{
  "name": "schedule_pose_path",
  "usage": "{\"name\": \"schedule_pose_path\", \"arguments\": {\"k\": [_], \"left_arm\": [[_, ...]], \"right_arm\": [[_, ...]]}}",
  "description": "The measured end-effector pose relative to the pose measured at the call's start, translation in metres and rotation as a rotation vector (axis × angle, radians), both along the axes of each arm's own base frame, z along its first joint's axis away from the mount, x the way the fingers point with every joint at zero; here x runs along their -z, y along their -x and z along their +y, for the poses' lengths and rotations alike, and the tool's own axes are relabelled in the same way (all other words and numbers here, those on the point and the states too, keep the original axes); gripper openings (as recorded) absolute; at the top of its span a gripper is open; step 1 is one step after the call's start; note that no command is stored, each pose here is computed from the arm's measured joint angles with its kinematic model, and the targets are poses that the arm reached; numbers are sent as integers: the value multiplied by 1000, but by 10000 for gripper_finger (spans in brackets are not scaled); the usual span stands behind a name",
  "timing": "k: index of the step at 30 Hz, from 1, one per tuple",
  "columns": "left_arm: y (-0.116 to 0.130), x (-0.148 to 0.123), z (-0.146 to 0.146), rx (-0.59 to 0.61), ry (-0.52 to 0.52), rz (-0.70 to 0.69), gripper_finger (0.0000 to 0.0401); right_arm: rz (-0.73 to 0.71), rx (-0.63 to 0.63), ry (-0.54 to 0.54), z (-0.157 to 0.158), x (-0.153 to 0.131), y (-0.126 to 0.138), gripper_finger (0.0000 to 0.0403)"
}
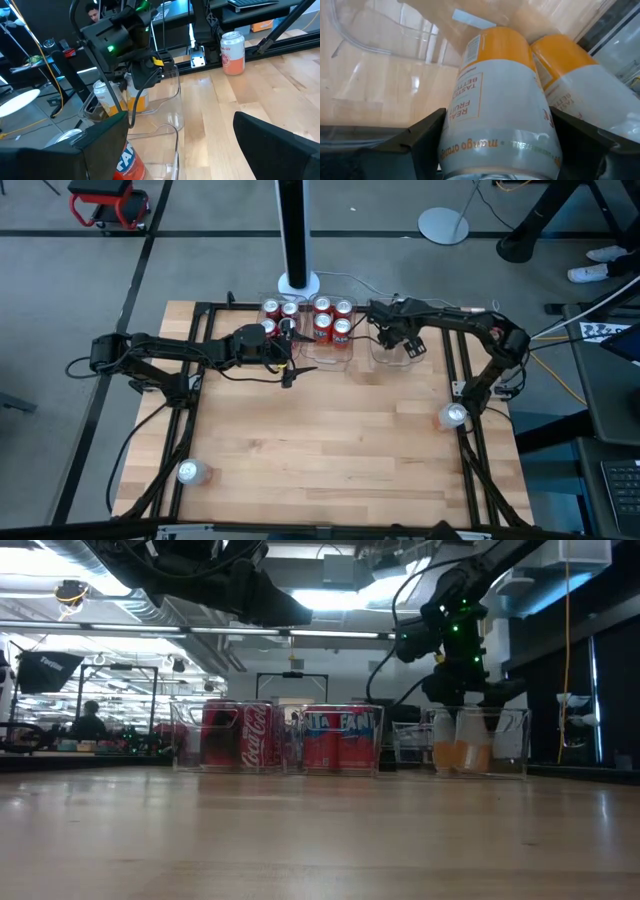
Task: Sort soda cans
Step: Put the bottom right white soda can into the right transparent bin
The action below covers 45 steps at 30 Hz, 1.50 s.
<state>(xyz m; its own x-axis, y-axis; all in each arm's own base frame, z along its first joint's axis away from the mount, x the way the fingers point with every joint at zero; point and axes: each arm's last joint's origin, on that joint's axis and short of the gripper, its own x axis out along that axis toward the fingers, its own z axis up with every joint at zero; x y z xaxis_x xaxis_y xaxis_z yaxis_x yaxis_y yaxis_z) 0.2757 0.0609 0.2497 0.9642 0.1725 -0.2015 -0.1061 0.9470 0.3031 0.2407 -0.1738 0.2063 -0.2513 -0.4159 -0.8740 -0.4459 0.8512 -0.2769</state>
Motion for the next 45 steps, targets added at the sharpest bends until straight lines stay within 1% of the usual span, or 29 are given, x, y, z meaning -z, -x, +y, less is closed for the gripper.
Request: {"name": "schedule_pose_path", "arguments": {"k": [11,15,17,20,22,29,33,38,45], "left_arm": [[0,0,0,0,-1,0,347],[0,0,0,0,-1,0,347],[0,0,0,0,-1,0,347],[0,0,0,0,1,0,347],[0,0,0,0,1,0,347],[0,0,0,0,-1,0,347],[0,0,0,0,-1,0,347],[0,0,0,0,1,0,347],[0,0,0,0,1,0,347]], "right_arm": [[0,6,16,0,-1,-1,308],[-26,45,32,-1,-2,-2,336],[-34,51,65,-3,-3,-4,357],[-26,51,64,-3,-4,-3,386],[-25,48,60,-3,-3,-3,395],[21,26,29,-1,-7,0,382],[17,49,37,-2,-21,-3,380],[6,38,42,0,-46,-9,381],[-104,-9,101,11,-85,-29,382]]}}
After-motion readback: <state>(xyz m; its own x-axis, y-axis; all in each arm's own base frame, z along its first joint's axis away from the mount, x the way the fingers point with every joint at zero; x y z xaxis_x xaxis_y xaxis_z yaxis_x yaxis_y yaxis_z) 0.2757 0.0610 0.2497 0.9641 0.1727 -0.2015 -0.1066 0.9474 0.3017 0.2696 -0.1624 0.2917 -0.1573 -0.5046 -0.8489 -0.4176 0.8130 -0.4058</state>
